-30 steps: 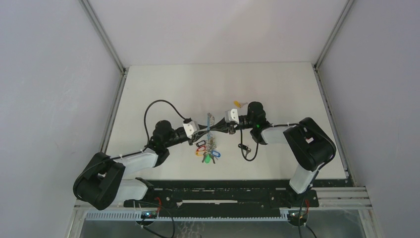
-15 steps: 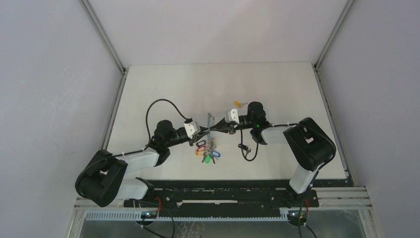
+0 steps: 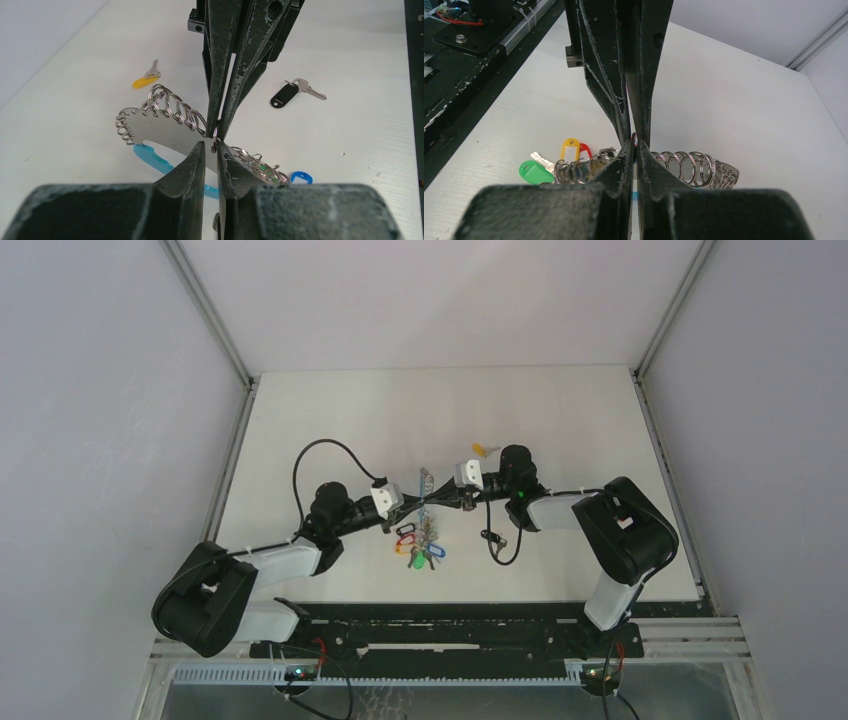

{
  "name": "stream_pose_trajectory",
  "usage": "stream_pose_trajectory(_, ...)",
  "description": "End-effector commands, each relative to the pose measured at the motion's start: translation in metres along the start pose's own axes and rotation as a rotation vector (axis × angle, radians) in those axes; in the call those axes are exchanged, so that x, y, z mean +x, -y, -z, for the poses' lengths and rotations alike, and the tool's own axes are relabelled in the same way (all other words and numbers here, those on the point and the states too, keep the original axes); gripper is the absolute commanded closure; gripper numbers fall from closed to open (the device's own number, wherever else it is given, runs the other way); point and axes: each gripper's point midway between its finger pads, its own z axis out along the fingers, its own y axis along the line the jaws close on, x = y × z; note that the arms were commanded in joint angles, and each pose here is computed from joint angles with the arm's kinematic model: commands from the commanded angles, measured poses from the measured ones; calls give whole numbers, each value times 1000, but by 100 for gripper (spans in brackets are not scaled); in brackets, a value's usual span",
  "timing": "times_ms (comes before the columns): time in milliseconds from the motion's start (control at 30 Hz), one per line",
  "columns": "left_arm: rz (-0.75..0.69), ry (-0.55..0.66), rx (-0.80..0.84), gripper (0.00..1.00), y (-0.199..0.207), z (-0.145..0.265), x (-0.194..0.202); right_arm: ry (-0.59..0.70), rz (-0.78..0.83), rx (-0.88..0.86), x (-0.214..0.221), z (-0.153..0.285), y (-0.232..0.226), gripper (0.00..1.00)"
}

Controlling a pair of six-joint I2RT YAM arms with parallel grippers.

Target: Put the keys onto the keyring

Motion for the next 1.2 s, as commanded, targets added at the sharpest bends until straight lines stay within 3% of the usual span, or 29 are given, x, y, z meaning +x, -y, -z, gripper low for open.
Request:
stream_pose_trajectory(0, -66, 101, -13, 83, -12, -4, -36, 31, 37, -34, -8, -5, -4, 100)
stream_pose_trajectory(267, -60, 98, -2, 98, -11, -6, -34, 32, 32, -35, -9, -5, -4, 100)
stream_pose_trajectory(367, -58, 84, -14, 100, -12, -4, -34, 31, 25, -29, -10, -5, -4, 100)
stream_pose_trajectory(567, -48, -25, -45, 100, -20, 2, -30, 19, 20, 28, -16, 1, -1, 78)
stream_pose_trajectory(700, -28, -58, -64, 100, -23, 6, -33, -1, -48, 155, -23, 9, 9, 75)
stream_pose_trajectory(800, -8, -73, -78, 100, -26, 6, -33, -14, -129, 281, -30, 20, 17, 58)
stream_pose_trajectory(867, 4, -81, -80, 100, -27, 6, -34, -45, -237, 371, -30, 29, 22, 31)
stream_pose_trajectory(1000, 14, -80, -102, 100, -30, 8, -37, -101, -434, 604, -36, 56, 33, 22)
stream_pose_trajectory(1133, 35, -93, -142, 100, -37, 8, -36, -193, -506, 836, -44, 97, 28, 14)
stream_pose_trajectory(1167, 45, -98, -154, 100, -39, 8, -35, -190, -494, 848, -52, 103, 24, 2)
